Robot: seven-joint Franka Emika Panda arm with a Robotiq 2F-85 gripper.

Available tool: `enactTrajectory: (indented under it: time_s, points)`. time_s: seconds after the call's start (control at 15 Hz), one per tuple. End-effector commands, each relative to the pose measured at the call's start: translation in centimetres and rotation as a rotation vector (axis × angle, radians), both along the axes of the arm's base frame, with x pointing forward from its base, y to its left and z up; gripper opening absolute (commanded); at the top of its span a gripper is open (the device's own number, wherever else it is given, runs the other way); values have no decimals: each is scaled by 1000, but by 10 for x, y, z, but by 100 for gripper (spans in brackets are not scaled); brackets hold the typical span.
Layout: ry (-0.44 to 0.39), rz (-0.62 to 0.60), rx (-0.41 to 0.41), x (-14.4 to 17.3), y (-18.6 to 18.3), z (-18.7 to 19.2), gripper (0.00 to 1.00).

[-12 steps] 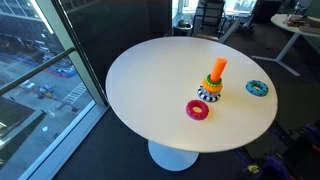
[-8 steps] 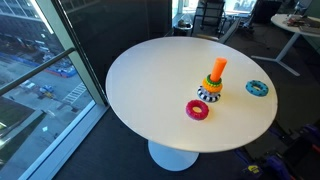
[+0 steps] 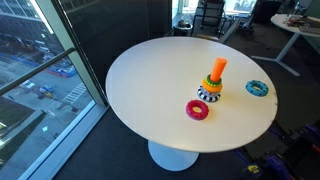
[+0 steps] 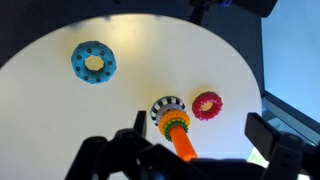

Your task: Remove the green and the light green rings from the rings stacking stand at the same time and put them on the table

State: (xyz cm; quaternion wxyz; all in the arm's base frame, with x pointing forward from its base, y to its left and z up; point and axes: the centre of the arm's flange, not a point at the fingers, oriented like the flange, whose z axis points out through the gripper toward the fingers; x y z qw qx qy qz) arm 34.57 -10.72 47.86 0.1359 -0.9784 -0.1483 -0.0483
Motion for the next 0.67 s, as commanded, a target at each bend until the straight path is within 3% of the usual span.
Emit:
enactTrajectory:
  time_s: [0.0,0.6]
  points:
    - [-22,-15,-20,15,14,11,100]
    - [-101,-146,-119,64,83,0,100]
